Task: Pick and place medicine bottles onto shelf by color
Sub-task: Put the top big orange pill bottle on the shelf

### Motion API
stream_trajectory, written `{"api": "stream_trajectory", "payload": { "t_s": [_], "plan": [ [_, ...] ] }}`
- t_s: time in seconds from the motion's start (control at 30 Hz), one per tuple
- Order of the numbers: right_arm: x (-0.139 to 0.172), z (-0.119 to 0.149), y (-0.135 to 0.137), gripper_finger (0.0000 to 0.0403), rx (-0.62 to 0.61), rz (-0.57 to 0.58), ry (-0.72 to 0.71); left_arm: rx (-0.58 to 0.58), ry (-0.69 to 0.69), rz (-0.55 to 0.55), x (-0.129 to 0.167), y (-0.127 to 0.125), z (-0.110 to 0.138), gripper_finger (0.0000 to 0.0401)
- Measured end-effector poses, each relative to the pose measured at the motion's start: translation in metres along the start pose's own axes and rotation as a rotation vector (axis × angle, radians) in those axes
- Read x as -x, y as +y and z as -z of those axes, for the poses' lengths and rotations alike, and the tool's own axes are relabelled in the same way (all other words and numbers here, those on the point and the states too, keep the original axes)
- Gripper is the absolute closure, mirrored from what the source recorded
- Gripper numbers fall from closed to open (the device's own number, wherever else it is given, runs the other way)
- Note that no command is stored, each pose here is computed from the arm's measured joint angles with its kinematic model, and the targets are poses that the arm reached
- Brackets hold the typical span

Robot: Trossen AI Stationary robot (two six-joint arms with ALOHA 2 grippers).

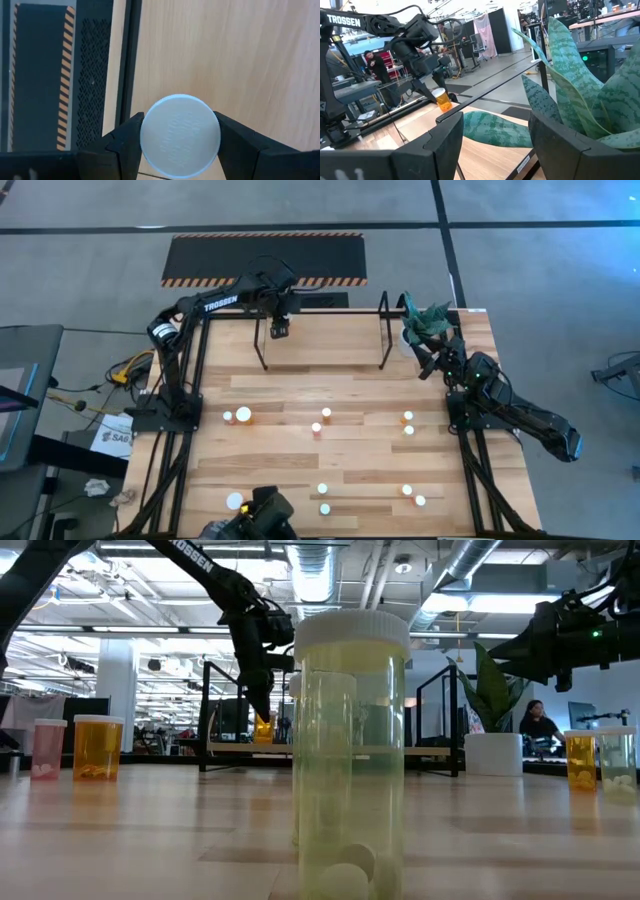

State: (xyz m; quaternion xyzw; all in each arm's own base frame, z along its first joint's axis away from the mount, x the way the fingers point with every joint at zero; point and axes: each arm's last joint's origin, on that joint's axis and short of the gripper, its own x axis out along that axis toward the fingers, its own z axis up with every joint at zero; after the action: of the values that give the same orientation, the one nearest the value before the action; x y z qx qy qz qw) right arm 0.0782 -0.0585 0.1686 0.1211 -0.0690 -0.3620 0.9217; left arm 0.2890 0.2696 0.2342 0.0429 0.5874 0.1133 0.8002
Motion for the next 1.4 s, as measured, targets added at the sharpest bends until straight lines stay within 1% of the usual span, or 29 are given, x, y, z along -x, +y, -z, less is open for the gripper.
{"api": "stream_trajectory", "payload": {
  "t_s": [0.33, 1.3, 1.4],
  "plan": [
    [0.0000, 0.0000, 0.0000, 0.0154, 0.000, 0.000, 0.000, 0.008, -0.032, 0.034, 0.0001, 0.0019, 0.0008, 0.0204],
    [0.0000, 0.0000, 0.0000, 0.0154, 0.000, 0.000, 0.000, 0.012, -0.022, 0.032, -0.0004, 0.0037, 0.0030, 0.0204],
    [0.0000, 0.0000, 0.0000, 0.0154, 0.000, 0.000, 0.000, 0.021, -0.018, 0.039, -0.0050, 0.0039, 0.0027, 0.0204]
  ]
}}
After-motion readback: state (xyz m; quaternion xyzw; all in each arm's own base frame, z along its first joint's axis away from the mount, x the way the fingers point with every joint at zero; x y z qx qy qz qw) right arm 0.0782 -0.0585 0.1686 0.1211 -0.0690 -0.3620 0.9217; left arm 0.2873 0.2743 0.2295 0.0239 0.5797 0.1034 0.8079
